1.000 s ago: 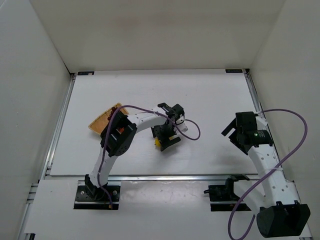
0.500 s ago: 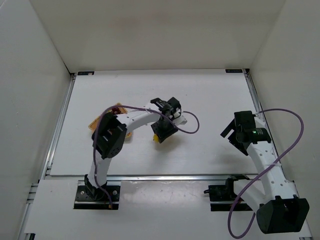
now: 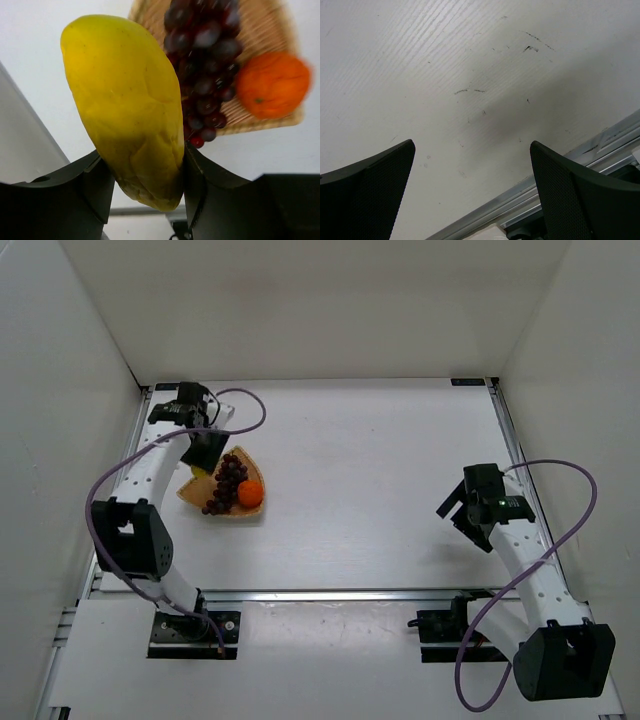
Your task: Place and organize the fake fruits in the fruit bowl
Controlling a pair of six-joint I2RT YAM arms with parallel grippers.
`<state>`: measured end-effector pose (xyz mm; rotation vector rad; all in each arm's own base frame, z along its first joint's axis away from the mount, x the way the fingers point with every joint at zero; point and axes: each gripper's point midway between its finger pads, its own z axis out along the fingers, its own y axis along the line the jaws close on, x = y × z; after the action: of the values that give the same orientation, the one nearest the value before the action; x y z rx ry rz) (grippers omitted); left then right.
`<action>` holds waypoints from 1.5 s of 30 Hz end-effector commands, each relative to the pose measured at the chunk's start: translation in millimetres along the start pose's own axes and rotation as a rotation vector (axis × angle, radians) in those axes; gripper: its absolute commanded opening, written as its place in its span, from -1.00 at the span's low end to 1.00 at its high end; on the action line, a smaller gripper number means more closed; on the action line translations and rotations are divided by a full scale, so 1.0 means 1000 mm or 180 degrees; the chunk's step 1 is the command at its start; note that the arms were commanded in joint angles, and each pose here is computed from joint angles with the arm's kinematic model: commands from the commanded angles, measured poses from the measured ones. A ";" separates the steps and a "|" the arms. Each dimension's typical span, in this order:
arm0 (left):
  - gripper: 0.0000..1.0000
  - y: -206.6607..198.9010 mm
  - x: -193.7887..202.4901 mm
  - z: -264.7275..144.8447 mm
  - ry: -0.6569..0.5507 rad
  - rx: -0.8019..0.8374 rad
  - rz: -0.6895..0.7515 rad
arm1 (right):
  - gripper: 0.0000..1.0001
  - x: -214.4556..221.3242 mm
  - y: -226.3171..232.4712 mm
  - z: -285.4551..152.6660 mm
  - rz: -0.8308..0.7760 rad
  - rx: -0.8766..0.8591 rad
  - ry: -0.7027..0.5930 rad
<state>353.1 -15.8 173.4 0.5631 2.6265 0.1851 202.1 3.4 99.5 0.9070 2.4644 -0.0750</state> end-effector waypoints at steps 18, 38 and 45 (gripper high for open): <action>1.00 0.037 0.035 -0.006 0.0244 0.0146 -0.0303 | 1.00 -0.006 0.009 0.000 0.0005 -0.0057 -0.0092; 1.00 0.227 0.147 -0.074 0.0474 -0.2441 -0.2092 | 1.00 -0.010 0.006 0.002 -0.0032 0.0030 -0.0136; 1.00 0.219 0.151 -0.060 0.0459 -0.2247 -0.2152 | 1.00 -0.006 0.001 0.006 -0.0049 0.0090 -0.0116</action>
<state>278.9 245.5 199.8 -0.5344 2.5617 0.9124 207.2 2.8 96.7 0.8886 2.4632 -0.1052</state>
